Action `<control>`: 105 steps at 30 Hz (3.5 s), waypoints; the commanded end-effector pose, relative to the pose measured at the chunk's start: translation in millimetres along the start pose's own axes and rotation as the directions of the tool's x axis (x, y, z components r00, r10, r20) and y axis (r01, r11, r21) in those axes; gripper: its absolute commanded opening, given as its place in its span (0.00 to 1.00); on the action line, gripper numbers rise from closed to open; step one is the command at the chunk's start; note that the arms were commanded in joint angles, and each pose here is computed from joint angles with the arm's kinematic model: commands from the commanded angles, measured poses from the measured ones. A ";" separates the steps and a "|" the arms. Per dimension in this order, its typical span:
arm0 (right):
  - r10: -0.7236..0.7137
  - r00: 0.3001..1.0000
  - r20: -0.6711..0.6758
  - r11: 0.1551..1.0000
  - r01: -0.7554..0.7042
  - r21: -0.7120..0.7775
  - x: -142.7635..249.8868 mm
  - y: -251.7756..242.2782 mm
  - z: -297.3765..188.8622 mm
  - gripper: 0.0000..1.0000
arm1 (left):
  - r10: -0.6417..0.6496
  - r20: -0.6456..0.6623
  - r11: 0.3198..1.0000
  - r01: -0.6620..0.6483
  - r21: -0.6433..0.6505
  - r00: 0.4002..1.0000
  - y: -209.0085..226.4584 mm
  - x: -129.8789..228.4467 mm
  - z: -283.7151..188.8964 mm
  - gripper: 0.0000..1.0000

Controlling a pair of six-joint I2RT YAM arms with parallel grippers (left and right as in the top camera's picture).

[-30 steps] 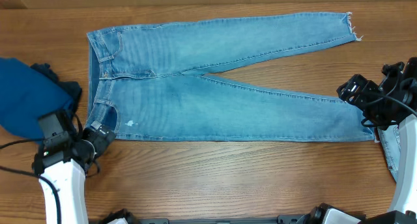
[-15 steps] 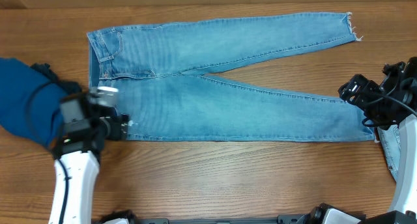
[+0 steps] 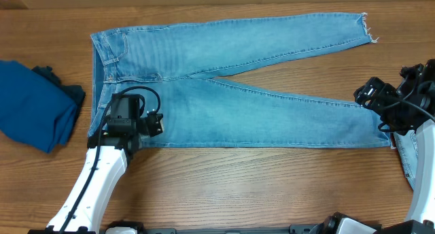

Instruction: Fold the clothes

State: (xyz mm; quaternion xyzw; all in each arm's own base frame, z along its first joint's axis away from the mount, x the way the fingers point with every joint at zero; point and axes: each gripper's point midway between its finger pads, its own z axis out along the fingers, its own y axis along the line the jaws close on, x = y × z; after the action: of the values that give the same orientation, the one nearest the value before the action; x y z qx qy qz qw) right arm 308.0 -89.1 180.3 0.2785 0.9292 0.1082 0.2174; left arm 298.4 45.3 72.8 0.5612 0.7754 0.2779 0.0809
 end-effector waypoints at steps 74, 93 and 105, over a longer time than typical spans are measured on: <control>0.339 0.927 -0.163 0.939 -0.343 0.006 32.4 -30.6 -0.3 0.73 | 0.021 0.075 0.999 -0.019 -0.026 0.997 -72.7 -78.7 11.9 0.04; 0.697 0.686 -0.207 0.688 -0.722 -0.079 122.9 -59.7 129.5 0.40 | 0.013 0.105 1.000 -0.010 -0.027 0.994 -71.2 -83.1 9.3 0.04; 0.486 0.871 -0.069 0.864 -0.491 -0.108 64.7 -44.5 58.9 0.04 | -0.137 0.168 0.978 0.161 -0.135 0.976 -36.2 -65.9 -40.9 0.04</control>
State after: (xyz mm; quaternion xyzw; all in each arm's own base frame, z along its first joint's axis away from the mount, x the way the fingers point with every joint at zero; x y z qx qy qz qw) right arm 253.0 -60.4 50.2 0.5173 0.8027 0.2679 0.1278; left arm 273.2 -44.7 49.6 0.5500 0.7708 0.2671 0.1790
